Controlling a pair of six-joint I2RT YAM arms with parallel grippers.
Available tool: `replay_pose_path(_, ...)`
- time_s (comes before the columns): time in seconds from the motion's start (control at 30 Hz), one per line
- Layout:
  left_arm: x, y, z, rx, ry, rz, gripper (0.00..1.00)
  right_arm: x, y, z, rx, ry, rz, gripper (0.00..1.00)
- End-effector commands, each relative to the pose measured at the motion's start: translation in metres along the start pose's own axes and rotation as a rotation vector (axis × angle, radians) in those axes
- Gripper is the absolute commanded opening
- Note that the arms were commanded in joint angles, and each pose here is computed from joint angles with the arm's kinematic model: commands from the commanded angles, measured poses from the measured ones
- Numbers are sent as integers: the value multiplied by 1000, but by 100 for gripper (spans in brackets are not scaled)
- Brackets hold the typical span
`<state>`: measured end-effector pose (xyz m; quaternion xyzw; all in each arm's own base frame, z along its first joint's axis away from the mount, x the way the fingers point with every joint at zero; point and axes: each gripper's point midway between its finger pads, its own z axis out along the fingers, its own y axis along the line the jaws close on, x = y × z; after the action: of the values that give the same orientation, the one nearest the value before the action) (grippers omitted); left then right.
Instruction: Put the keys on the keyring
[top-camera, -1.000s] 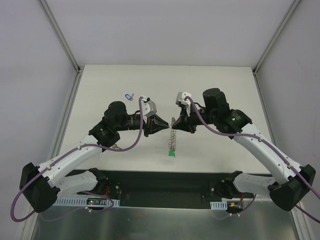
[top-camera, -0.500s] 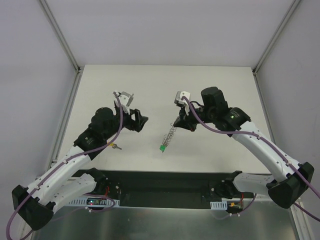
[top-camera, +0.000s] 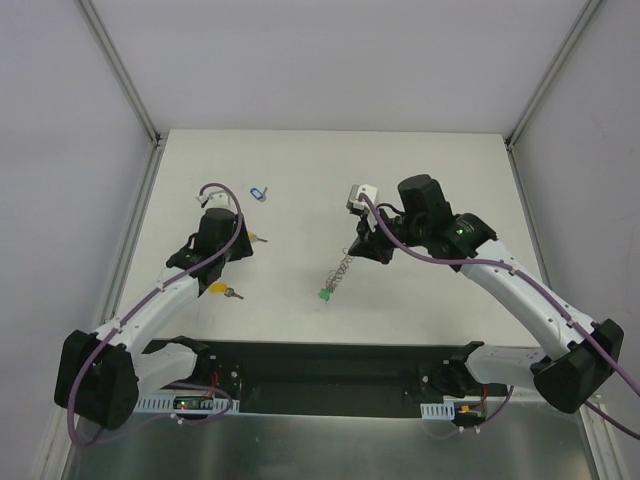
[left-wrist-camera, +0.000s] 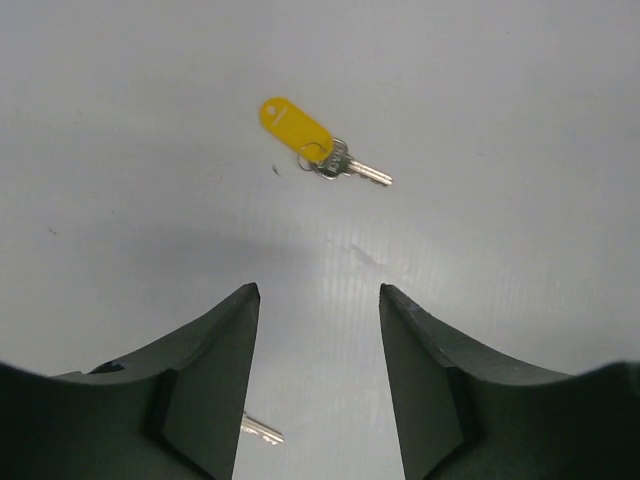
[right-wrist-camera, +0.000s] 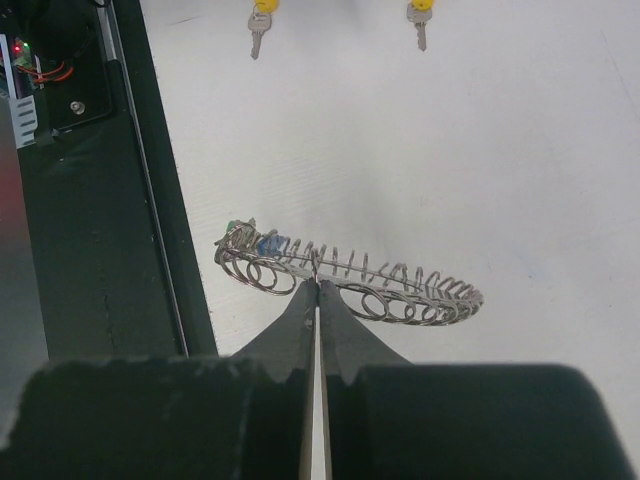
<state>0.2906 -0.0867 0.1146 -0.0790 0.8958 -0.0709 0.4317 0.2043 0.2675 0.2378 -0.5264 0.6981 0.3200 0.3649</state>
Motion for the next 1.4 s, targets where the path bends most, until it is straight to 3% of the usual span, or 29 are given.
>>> replay_pose_path(0.0, -16, 2, 26, -26, -82, -92, 49, -13, -3, -2, -3, -36, -38, 1)
replay_pose_path(0.17, -20, -1, 53, 57, -120, -92, 34, -12, -2, -2, -17, -36, -39, 1)
replay_pose_path(0.47, -13, -1, 88, 161, -93, -125, 33, -7, -5, -5, -13, -26, -31, 1)
replay_pose_path(0.6, -1, 9, 103, 137, -45, -146, 32, -7, -7, -7, -7, -27, -26, 1)
replay_pose_path(1.1, 15, 10, 118, 158, 24, -156, 32, -7, -13, -10, -3, -30, -12, 1)
replay_pose_path(1.37, 14, 9, 119, 167, 29, -151, 24, -8, -13, -10, -7, -36, -10, 1)
